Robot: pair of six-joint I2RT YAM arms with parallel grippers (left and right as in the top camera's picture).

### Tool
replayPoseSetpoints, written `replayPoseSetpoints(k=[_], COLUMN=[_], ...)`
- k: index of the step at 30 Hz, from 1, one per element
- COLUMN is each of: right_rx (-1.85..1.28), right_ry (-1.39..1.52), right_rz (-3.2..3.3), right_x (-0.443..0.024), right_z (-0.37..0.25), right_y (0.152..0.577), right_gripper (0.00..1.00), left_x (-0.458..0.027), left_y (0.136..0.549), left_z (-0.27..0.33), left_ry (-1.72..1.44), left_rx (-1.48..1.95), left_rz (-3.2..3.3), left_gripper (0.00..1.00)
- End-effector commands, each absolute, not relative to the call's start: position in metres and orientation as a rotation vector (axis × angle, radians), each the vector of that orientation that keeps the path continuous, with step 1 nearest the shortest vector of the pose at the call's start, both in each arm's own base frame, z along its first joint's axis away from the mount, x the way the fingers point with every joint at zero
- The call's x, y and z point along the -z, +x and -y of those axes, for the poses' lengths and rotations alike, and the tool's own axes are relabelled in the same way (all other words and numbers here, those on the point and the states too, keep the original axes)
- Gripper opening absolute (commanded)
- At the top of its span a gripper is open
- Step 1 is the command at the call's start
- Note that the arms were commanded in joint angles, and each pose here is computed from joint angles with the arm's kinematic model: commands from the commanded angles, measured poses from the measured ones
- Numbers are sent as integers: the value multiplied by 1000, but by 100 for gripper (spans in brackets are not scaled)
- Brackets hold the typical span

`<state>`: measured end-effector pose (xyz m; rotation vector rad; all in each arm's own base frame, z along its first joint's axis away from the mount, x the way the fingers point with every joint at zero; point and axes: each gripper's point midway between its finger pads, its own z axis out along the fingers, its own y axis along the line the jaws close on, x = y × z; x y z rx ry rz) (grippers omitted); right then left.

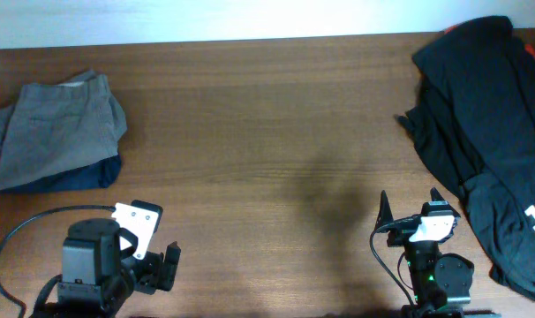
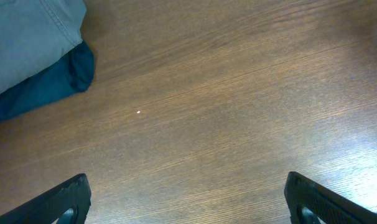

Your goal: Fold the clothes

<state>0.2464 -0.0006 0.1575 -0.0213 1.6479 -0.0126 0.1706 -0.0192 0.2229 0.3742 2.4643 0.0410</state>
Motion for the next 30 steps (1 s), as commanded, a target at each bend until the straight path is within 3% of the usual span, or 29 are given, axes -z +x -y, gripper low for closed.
replayPoseSetpoints(k=[1, 18, 30], right_rx=[23, 23, 23], right_ry=[-9, -9, -9], right_rz=[-1649, -1649, -1649], right_x=[-156, -156, -156], right_z=[4, 4, 4], right_y=[246, 246, 246], right_gripper=[99, 99, 99], left_x=[-224, -225, -168], left_y=[170, 172, 207], left_z=[18, 19, 24], left_ry=[384, 366, 258], left_rx=[-53, -54, -27], left_rz=[-2457, -2355, -1973], left_gripper=[99, 99, 99])
